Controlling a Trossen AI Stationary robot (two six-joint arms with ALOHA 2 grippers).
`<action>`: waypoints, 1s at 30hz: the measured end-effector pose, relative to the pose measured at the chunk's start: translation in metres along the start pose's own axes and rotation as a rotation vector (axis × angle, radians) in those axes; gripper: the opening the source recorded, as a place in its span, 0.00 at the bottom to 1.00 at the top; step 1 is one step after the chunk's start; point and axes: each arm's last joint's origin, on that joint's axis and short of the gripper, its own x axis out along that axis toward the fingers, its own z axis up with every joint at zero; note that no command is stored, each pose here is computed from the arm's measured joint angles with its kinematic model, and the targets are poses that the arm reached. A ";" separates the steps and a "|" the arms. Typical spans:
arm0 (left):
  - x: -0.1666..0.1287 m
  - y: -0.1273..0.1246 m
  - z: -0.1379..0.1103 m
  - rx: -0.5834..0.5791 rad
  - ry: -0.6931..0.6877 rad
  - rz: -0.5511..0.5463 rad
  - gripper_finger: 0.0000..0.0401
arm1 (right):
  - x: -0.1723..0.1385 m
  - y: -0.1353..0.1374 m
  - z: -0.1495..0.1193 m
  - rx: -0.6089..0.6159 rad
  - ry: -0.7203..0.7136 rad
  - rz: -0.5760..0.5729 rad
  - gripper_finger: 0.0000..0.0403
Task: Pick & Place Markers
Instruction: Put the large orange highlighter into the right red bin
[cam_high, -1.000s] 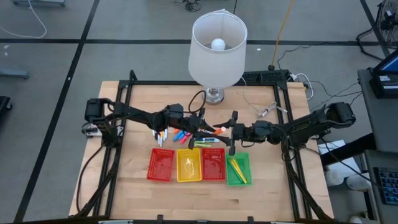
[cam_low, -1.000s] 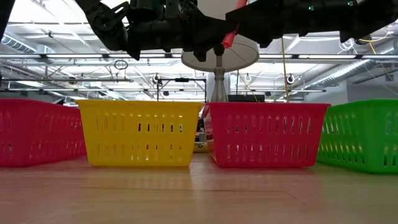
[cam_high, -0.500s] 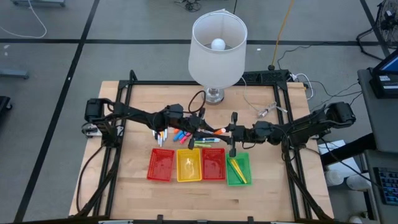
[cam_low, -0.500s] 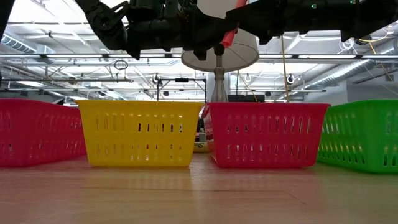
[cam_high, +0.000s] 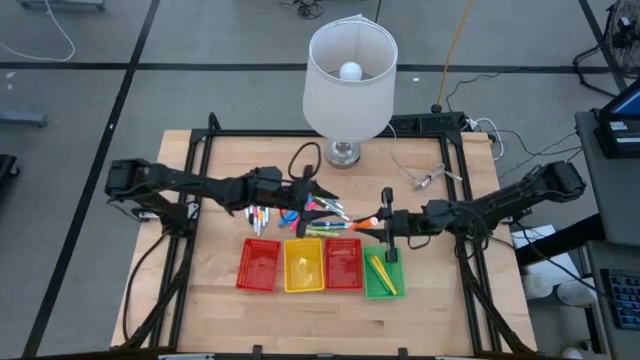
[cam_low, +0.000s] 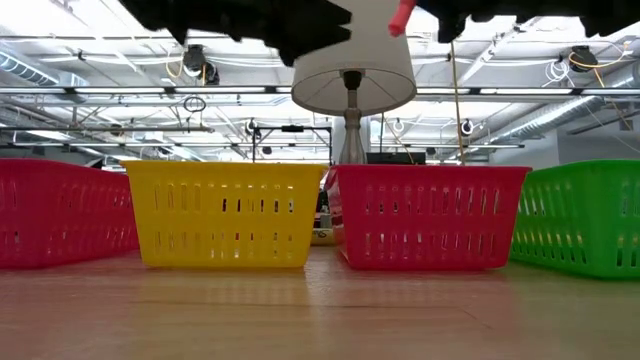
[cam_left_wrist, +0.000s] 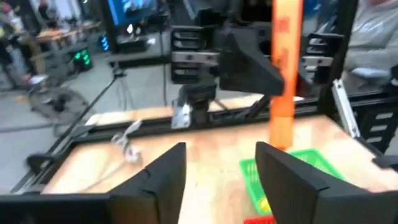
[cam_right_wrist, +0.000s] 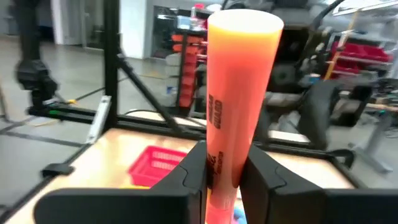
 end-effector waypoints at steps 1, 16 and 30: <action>-0.007 -0.001 0.004 -0.008 0.022 0.010 0.52 | 0.000 0.003 0.000 0.003 0.001 0.012 0.12; -0.061 -0.002 0.022 -0.047 0.239 0.240 0.50 | 0.045 0.046 -0.029 0.167 0.321 0.108 0.12; -0.061 -0.002 0.020 -0.096 0.247 0.237 0.50 | 0.066 0.066 -0.050 0.412 0.633 0.023 0.15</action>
